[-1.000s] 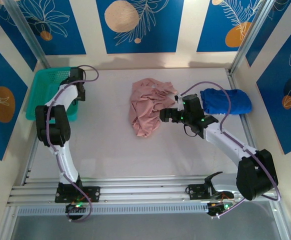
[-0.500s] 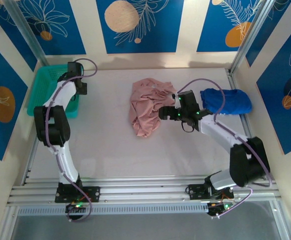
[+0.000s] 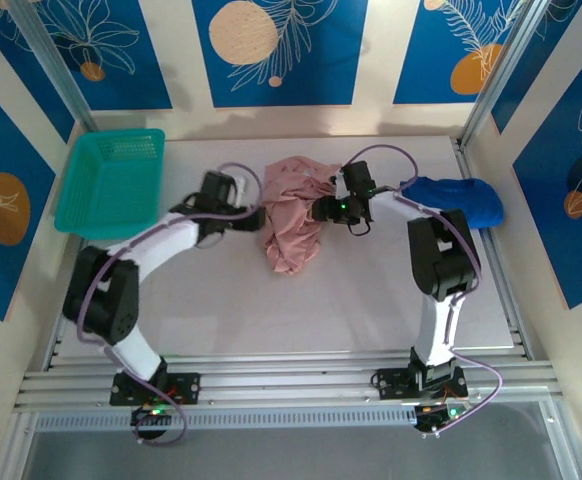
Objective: Fold the inside-out t-shirt
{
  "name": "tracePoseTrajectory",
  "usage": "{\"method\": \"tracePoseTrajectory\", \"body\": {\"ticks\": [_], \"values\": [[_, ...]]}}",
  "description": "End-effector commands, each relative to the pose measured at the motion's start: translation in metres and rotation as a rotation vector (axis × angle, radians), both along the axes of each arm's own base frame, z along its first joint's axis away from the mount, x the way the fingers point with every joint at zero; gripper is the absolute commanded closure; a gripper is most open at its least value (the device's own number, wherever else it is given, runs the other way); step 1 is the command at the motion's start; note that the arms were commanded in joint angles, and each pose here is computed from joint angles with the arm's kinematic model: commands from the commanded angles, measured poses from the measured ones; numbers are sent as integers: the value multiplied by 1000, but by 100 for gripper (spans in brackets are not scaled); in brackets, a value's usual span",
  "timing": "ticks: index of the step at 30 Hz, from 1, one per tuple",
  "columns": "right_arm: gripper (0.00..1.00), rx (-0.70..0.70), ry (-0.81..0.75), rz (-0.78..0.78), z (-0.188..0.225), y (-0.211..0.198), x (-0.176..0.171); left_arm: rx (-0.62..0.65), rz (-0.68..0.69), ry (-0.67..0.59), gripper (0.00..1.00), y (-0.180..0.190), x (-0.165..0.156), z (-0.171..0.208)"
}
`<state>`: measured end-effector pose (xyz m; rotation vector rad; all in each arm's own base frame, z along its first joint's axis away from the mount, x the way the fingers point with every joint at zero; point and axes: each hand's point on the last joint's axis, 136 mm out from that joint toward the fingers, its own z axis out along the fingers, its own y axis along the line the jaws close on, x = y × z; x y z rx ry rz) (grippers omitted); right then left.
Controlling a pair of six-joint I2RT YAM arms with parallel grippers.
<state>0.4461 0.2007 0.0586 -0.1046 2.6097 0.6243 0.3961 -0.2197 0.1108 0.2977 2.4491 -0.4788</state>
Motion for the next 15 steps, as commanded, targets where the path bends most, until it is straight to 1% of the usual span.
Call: {"method": "tracePoseTrajectory", "body": {"ticks": [1, 2, 3, 5, 6, 7, 8, 9, 10, 11, 12, 13, 15], "values": [[53, 57, 18, 44, 1, 17, 10, -102, -139, 100, 19, -61, -25, -33], [63, 47, 20, 39, 0, 15, 13, -87, -147, 120, 24, -68, -25, -43], [71, 36, 13, 34, 4, 13, 16, -67, -148, 136, 32, -71, -24, -52], [84, 23, -17, 28, 17, 7, 17, -27, -111, 131, 48, -66, -16, -58], [92, 18, -42, 23, 28, 3, 17, -11, -100, 110, 56, -61, -11, -54], [99, 17, -64, 18, 41, -1, 16, -10, -99, 87, 61, -59, -8, -46], [100, 26, -90, 10, 59, -7, 14, -15, -98, 57, 70, -56, -5, -31], [100, 51, -129, 5, 83, -11, 12, -28, -96, 21, 80, -52, -1, -11], [100, 79, -174, 2, 108, -15, 8, -47, -88, -16, 86, -47, 2, 10], [100, 112, -240, -2, 140, -19, 2, -80, -77, -71, 91, -41, 5, 40], [100, 146, -319, -3, 176, -24, -6, -117, -65, -130, 94, -33, 5, 72], [100, 172, -391, 3, 207, -26, -15, -150, -53, -189, 95, -25, 4, 102], [100, 210, -568, 14, 277, -34, -41, -205, -17, -355, 98, -3, -6, 175]]}}
